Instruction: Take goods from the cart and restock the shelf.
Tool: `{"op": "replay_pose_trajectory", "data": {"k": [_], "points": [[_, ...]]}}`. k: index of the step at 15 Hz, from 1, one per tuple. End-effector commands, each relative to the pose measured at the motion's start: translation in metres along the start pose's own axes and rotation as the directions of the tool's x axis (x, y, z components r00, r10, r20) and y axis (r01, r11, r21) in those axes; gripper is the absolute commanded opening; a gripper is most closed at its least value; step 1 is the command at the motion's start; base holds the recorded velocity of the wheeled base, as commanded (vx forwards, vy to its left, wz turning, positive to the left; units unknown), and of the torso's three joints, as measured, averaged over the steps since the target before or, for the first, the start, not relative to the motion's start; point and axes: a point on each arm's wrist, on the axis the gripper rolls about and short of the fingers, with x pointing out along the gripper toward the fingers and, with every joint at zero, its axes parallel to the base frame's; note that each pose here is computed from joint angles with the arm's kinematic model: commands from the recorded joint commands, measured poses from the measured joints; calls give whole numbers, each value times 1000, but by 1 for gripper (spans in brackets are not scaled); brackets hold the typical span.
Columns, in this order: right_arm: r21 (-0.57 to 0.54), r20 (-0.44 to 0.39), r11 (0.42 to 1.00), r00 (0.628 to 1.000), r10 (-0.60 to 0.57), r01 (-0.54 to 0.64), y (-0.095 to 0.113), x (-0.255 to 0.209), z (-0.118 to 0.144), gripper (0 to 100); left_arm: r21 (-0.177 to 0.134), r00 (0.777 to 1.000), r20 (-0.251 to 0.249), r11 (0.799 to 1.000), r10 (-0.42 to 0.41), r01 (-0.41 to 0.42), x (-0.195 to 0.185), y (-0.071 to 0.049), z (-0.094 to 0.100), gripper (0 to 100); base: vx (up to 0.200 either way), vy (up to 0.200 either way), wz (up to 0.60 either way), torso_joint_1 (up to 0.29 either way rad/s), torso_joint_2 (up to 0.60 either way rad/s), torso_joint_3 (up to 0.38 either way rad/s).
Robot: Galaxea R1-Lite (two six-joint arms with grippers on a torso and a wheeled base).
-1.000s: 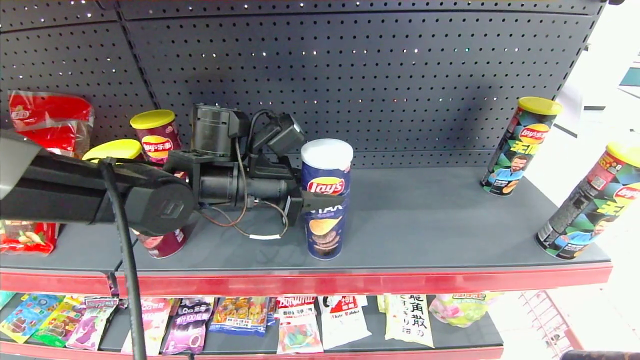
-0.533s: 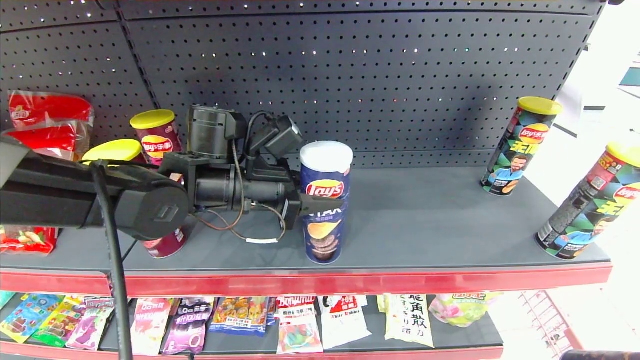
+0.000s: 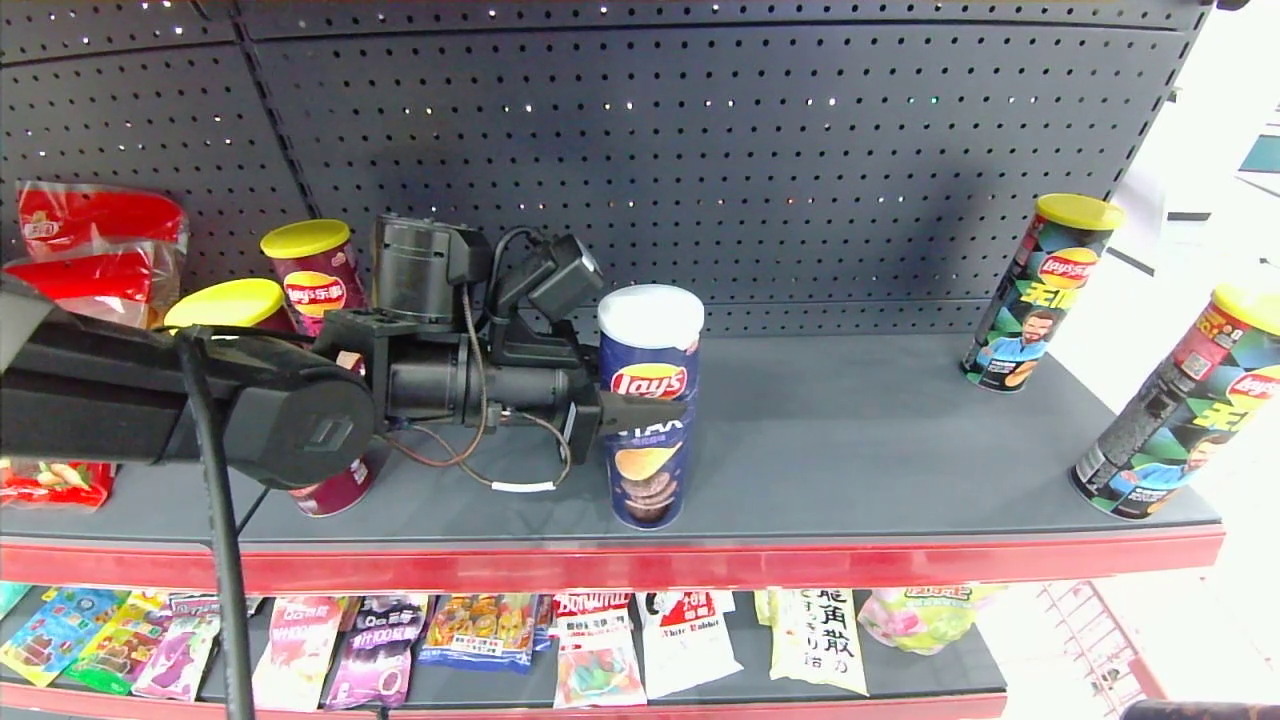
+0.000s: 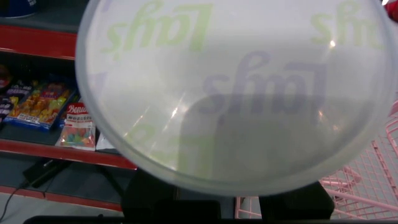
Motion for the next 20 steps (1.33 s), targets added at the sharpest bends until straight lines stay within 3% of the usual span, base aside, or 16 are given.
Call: {"op": "replay_pose_trajectory", "data": {"k": [1,10,20], "points": [[0,1,1000,1000,-1,1,0,0,0,0,-1,1000,0,1000,-2,2,0,0,0,0,0,0,0,0,0,0],[0,1,1000,1000,1,-1,0,0,0,0,0,999,30,1000,-14,14,13,1,11,0,0,0,0,0,0,0],[0,1,1000,1000,1,-1,0,0,0,0,-14,1000,11,1000,-28,28,22,-2,4,0,0,0,0,0,0,0]]}}
